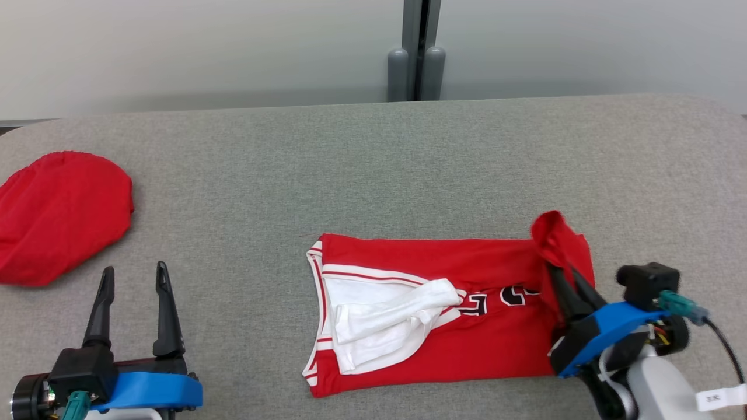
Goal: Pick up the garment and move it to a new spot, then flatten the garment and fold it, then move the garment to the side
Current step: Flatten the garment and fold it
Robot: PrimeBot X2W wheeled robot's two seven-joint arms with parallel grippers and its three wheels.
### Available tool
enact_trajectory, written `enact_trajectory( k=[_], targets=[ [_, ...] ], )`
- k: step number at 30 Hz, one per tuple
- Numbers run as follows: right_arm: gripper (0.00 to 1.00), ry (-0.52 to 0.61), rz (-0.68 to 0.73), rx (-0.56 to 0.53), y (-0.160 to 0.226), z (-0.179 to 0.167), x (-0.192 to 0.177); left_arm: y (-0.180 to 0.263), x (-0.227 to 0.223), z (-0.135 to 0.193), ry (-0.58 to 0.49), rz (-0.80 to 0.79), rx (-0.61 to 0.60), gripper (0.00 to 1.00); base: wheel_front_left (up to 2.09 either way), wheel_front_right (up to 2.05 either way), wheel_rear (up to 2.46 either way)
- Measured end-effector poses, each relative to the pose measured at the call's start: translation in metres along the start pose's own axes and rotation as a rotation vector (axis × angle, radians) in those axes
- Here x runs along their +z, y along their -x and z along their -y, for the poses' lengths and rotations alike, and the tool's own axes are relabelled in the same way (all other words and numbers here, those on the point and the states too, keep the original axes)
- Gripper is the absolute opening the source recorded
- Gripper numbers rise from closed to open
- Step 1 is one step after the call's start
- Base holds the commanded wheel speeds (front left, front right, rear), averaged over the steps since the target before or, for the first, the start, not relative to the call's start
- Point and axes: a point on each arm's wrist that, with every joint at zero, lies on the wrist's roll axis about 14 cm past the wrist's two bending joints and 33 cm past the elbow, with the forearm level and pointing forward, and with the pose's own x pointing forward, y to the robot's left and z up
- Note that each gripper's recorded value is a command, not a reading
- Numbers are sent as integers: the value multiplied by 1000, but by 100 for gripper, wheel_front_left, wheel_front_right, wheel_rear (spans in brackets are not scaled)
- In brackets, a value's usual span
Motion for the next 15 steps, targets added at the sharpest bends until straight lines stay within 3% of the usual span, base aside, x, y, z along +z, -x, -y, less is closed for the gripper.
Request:
enact_trajectory(
  k=[15],
  targets=[
    [0, -34, -20, 336, -28, -137, -2, 2, -4, -5, 8, -13, 19, 100, 0, 0, 0]
  ],
)
